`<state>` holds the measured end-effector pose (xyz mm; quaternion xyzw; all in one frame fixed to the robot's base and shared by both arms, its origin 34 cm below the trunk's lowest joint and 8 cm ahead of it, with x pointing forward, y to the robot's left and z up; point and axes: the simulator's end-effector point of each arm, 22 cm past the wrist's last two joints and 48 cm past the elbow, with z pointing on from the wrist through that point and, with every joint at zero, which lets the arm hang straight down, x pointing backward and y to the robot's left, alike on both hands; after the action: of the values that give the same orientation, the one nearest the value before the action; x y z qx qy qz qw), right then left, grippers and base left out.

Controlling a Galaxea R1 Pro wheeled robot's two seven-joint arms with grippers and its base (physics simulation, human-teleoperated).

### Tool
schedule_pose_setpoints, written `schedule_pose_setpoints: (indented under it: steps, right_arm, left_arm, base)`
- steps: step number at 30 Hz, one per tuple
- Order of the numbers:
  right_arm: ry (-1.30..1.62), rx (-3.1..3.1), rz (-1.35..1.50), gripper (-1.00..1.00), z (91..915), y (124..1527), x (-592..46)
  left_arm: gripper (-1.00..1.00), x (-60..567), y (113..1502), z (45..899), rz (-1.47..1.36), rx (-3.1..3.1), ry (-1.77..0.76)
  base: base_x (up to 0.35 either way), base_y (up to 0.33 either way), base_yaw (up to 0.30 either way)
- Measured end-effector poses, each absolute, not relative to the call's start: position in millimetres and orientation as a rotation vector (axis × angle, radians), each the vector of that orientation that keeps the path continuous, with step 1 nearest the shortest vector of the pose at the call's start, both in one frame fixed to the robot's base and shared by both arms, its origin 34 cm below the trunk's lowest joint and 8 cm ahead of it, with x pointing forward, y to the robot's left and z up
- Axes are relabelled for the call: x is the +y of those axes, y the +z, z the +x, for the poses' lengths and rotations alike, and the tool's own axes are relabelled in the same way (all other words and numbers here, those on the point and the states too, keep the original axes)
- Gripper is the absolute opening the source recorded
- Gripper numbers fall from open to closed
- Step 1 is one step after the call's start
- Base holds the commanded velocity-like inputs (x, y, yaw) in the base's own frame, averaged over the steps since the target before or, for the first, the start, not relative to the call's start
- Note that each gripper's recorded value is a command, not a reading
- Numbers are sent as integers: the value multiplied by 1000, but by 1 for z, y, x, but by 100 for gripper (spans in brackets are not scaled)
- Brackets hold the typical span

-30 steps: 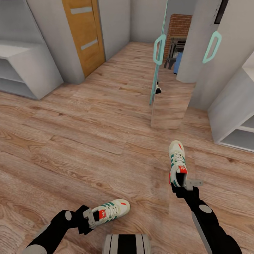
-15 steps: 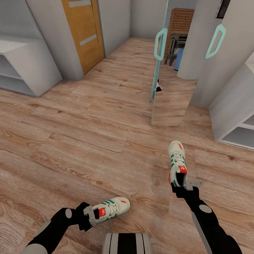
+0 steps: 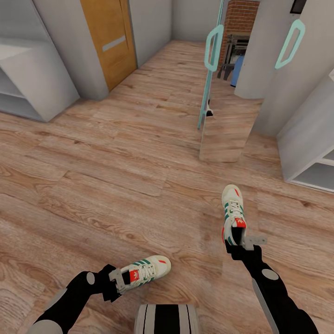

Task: Pick up the two gym shoes and the two sandals from the corridor floor and place them onto the hallstand (shoe rack) in the corridor, making sure they are on the rack and not on the floor. Arrange them so the two gym shoes are next to each other and the two sandals are next to each other.

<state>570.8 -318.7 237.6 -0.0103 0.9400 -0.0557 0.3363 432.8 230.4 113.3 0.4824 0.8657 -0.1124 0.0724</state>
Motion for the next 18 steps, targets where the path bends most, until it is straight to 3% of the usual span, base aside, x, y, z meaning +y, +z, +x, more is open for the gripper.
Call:
schedule_pose_setpoints:
  steps: [18]
  right_arm:
    - [-146,2488,-30,-100,561,219,-319]
  left_arm:
    - [100,231,100,418,1457,2630,-367]
  base:
    - [0,0,0]
